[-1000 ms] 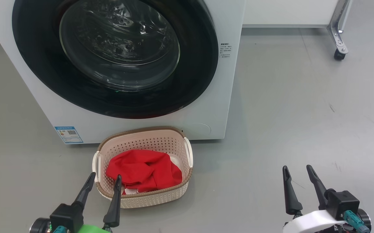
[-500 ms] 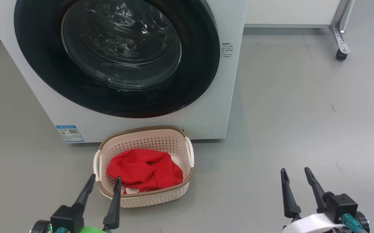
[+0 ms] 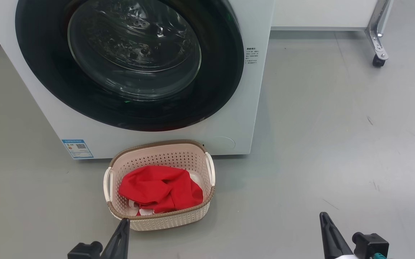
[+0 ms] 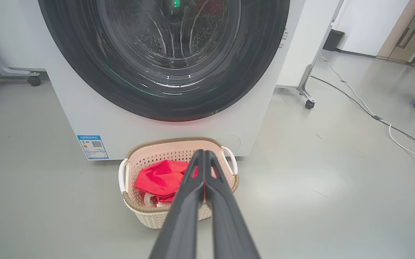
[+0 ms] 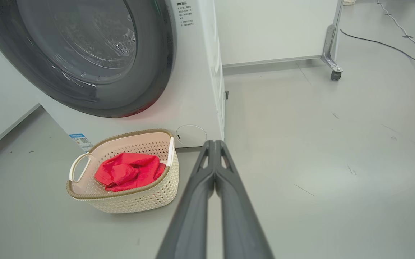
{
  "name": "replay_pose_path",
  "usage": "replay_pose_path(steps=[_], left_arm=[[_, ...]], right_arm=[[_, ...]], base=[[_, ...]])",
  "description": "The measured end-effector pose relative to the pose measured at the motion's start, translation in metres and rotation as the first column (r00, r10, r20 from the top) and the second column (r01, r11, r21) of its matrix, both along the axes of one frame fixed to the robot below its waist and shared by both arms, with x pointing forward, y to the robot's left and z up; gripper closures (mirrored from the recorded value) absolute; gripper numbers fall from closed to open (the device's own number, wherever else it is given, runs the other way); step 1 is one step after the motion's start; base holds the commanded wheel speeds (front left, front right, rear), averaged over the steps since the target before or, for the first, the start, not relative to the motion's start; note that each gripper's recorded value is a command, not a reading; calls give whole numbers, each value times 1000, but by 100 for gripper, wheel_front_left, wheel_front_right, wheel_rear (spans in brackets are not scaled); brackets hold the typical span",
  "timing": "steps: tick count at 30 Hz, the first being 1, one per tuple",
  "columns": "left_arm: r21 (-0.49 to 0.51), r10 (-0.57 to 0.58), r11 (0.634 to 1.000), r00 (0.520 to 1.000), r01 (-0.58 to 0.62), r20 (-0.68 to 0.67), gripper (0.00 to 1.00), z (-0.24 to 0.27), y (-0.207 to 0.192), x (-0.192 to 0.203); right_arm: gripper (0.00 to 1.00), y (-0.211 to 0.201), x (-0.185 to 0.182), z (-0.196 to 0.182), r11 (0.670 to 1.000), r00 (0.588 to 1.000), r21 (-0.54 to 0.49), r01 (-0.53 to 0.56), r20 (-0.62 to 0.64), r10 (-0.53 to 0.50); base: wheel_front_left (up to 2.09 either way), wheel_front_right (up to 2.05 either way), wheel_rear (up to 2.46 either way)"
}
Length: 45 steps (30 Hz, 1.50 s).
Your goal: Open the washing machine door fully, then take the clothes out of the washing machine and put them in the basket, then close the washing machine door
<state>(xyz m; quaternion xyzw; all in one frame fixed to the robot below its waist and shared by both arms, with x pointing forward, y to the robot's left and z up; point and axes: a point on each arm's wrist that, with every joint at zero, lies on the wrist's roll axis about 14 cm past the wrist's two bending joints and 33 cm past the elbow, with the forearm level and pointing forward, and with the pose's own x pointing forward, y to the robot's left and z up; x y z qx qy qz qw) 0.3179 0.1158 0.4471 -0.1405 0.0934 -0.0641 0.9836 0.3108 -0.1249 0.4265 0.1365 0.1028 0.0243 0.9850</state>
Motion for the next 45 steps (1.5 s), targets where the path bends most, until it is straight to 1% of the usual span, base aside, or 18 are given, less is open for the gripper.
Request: replay_pose_path(steps=[10,20,28,33,38,45], left_arm=[[-130,45,990,998,-49,-38,100,-1,7,2],[-243,86,964,993,-104,-84,100,-4,16,4],[-331,107,933,987,-141,-117,100,-5,21,7],[-386,122,908,984,-165,-133,100,-4,26,9],[-440,128,880,981,-181,-148,100,-4,28,12],[-515,142,830,974,-213,-174,100,-4,33,16]], right_arm=[[100,-7,2,2,990,998,131,59,-23,-57],[100,-17,5,1,961,993,251,117,-57,-106],[100,-25,9,2,927,987,340,157,-82,-137],[100,-29,12,3,900,984,397,178,-92,-154],[100,-34,16,5,870,980,453,197,-105,-168],[100,-39,21,8,822,977,527,214,-115,-181]], base=[[0,0,0],[0,0,0],[0,0,0],[0,0,0],[0,0,0],[0,0,0]])
